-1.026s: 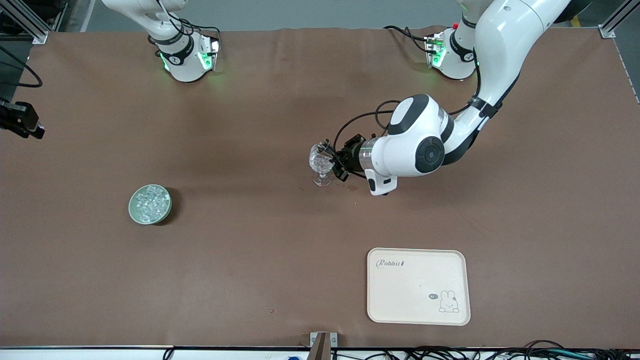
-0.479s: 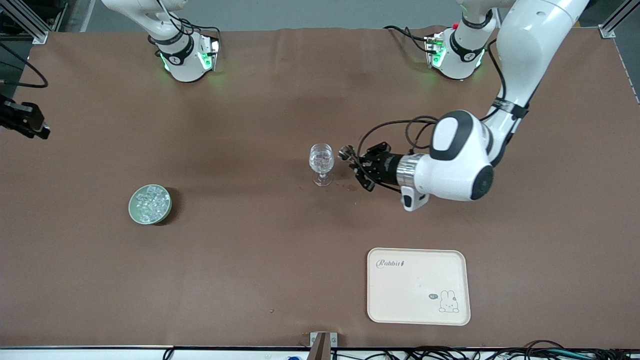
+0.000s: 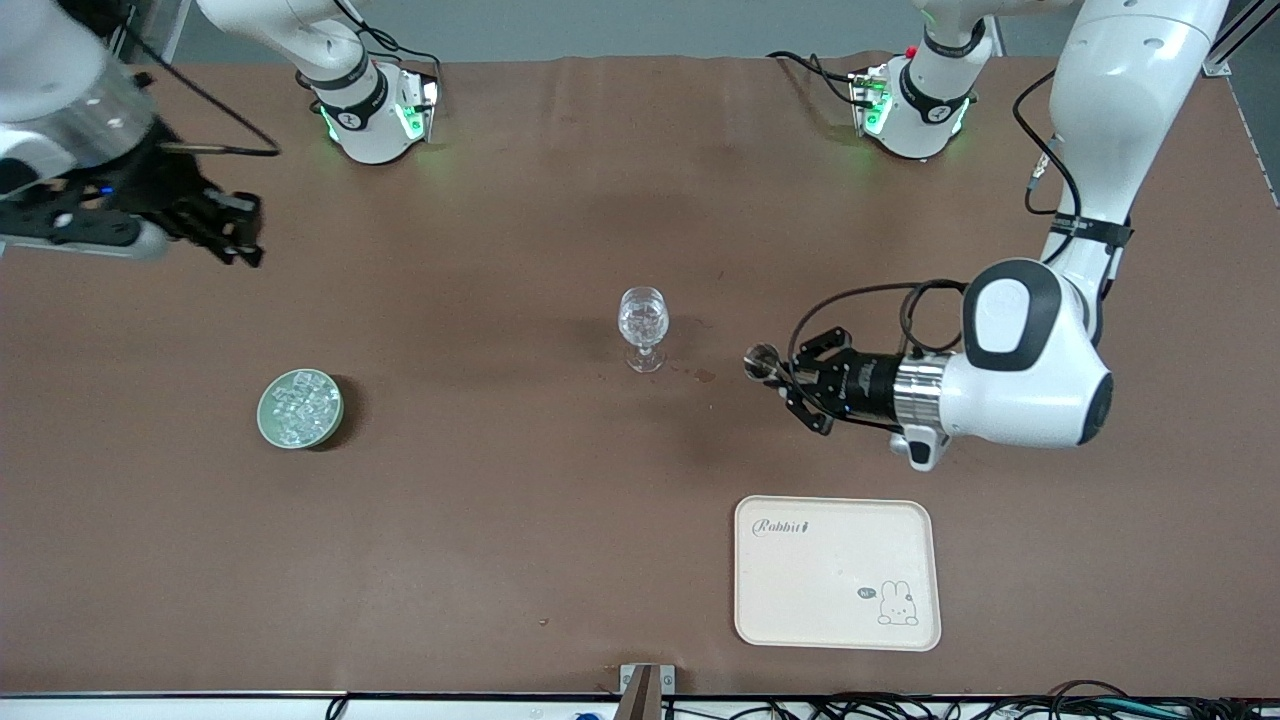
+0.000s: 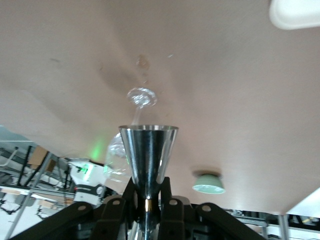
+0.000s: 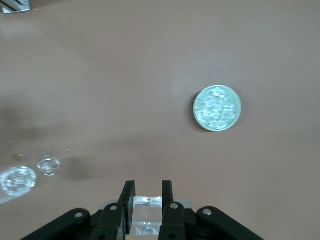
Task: Pour wine and add ice with both arms
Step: 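Move the jigger toward the tray while the right gripper brings ice over the glass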
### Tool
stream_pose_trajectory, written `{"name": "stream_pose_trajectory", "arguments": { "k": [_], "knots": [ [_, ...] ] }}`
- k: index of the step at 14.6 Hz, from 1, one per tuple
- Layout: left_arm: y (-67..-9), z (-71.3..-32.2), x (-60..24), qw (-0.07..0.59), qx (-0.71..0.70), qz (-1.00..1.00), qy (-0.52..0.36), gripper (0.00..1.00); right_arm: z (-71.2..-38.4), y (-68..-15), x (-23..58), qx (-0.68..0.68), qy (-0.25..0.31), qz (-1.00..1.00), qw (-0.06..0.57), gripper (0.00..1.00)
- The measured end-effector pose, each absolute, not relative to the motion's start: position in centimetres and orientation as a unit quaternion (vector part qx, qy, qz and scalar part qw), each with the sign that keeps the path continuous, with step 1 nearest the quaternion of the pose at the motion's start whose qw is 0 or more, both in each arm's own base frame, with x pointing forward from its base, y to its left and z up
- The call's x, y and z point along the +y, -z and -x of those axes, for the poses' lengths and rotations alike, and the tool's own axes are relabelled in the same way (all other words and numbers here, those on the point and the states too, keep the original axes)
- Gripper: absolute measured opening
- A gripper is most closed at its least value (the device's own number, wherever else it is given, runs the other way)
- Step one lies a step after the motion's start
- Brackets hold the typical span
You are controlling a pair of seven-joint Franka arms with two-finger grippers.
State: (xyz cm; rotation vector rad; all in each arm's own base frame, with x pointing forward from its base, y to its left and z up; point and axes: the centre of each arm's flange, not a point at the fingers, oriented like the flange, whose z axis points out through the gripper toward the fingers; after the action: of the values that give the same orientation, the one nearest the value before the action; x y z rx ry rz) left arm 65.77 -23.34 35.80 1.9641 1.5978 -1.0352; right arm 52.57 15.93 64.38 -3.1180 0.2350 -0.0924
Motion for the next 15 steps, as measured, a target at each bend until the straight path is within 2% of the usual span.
{"name": "stream_pose_trajectory", "arguments": {
  "k": [3, 7, 15],
  "knots": [
    [-34.5, -69.2, -21.0, 0.227, 0.589, -0.683, 0.367, 0.22, -52.5, -61.2, 24.4, 0.098, 0.033, 0.994, 0.019, 0.26],
    [-32.0, -73.5, -14.2, 0.297, 0.652, -0.59, 0.373, 0.22, -52.2, -55.2, 34.3, 0.139, 0.027, 0.989, 0.032, 0.26],
    [-27.4, -76.2, -10.0, 0.365, 0.715, -0.495, 0.334, 0.22, -49.4, -47.3, 46.7, 0.179, 0.027, 0.983, 0.035, 0.26]
  ]
}}
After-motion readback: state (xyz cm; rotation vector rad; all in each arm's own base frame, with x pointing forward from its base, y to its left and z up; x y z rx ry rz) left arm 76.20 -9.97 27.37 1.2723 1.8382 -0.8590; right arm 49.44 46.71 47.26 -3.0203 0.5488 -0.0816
